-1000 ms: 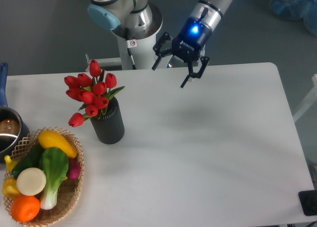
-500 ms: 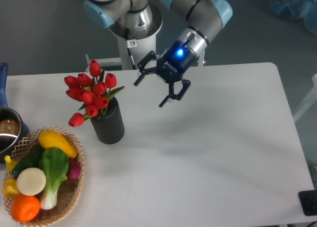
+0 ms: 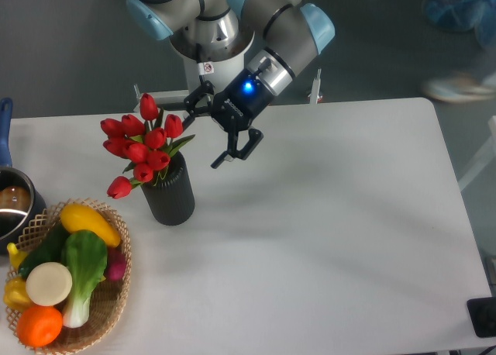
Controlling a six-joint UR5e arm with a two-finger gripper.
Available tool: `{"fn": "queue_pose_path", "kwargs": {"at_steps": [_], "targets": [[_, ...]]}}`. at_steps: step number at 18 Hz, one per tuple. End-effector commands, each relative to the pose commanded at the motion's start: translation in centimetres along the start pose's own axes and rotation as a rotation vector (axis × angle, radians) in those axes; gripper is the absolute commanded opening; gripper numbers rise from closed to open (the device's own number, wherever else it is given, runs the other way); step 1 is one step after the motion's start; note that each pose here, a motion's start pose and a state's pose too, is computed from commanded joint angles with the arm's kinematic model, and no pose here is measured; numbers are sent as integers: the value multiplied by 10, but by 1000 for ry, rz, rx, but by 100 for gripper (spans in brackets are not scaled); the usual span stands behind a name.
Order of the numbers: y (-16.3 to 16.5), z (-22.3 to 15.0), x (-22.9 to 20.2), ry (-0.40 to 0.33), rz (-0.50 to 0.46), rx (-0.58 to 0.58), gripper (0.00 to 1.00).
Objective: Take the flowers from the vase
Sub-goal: 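Lower the open gripper onto the red tulip stems above the vase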
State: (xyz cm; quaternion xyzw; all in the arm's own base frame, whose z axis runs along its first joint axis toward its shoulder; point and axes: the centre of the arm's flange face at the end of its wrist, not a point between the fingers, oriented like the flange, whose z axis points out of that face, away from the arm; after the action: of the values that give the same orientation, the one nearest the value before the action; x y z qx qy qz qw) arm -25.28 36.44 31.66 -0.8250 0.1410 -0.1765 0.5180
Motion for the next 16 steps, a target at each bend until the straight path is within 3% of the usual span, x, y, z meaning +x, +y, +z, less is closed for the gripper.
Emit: {"fn": "queue_pose_path", "kwargs": {"at_steps": [5, 6, 7, 9, 10, 12, 16], "targets": [[-8, 23, 21, 58, 32, -5, 97], [-10, 27, 24, 67, 44, -6, 88], [-10, 29, 25, 71, 46, -7, 73], [-8, 30, 19, 73, 39, -8, 25], [-4, 30, 15, 75, 28, -16, 10], [4, 16, 5, 38, 4, -15, 0], [3, -3, -6, -9, -7, 3, 0]]}}
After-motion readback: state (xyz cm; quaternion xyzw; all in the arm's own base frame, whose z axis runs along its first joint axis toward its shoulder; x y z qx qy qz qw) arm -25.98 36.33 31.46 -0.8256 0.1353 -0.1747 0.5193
